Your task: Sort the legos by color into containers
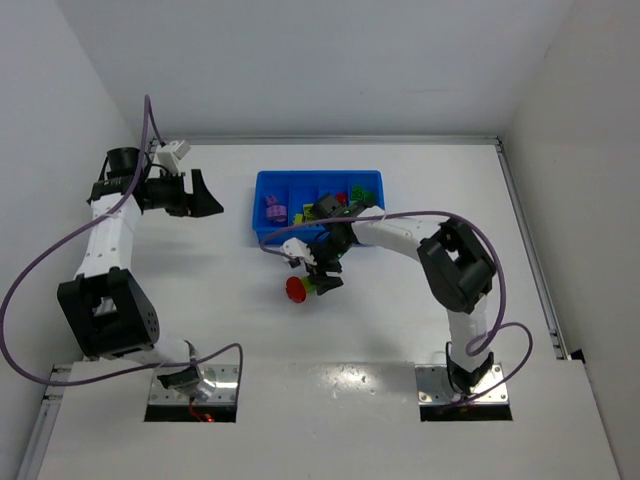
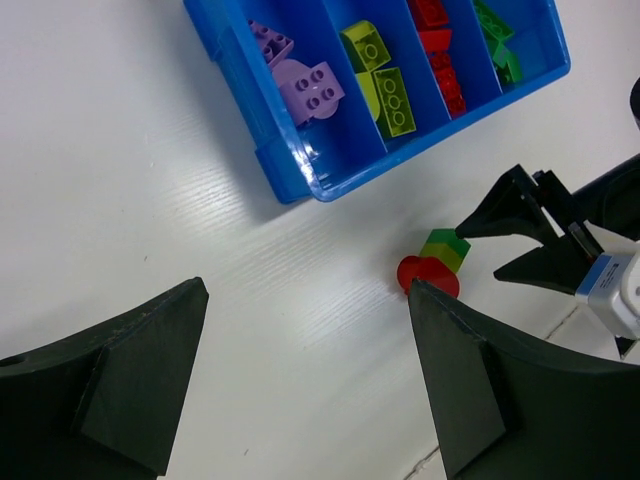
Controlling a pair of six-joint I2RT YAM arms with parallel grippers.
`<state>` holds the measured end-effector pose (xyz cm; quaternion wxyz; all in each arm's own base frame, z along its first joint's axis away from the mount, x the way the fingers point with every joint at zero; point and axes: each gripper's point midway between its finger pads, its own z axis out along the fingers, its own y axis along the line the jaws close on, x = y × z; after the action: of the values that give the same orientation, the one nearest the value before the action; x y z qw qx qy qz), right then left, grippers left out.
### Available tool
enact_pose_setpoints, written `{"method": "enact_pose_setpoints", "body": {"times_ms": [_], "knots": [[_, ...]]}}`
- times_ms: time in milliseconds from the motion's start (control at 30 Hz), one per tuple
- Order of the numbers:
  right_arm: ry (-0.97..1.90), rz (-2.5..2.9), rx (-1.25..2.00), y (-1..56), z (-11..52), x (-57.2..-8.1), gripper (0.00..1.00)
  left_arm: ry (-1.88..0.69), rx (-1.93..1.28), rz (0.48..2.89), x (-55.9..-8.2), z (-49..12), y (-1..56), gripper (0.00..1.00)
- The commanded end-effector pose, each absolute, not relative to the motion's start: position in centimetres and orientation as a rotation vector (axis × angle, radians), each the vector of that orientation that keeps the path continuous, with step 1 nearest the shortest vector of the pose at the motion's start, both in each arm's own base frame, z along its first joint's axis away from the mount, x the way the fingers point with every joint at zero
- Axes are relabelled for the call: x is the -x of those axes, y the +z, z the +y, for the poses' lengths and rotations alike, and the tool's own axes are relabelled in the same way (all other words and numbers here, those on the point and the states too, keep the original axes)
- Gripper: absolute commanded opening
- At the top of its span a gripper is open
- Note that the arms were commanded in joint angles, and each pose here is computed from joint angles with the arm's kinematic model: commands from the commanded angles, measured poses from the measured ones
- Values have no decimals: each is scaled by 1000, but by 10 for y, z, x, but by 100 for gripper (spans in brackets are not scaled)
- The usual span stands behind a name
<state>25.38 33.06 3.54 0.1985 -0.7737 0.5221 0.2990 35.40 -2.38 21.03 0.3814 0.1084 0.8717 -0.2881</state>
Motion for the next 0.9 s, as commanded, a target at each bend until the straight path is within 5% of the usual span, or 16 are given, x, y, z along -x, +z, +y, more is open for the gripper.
{"method": "enact_pose_setpoints", "body": {"times_ms": [0,567,867], "knots": [[847,1359,2181,43,348,-255,69,-758,-273,2209,-364,-18,210,88],[847,1457,2165,11,351,-258,69,-825,-263,2213,-366,-23,204,85],[813,1512,2103,23,348,-265,25,-945,-310,2202,-351,-42,193,82]]}}
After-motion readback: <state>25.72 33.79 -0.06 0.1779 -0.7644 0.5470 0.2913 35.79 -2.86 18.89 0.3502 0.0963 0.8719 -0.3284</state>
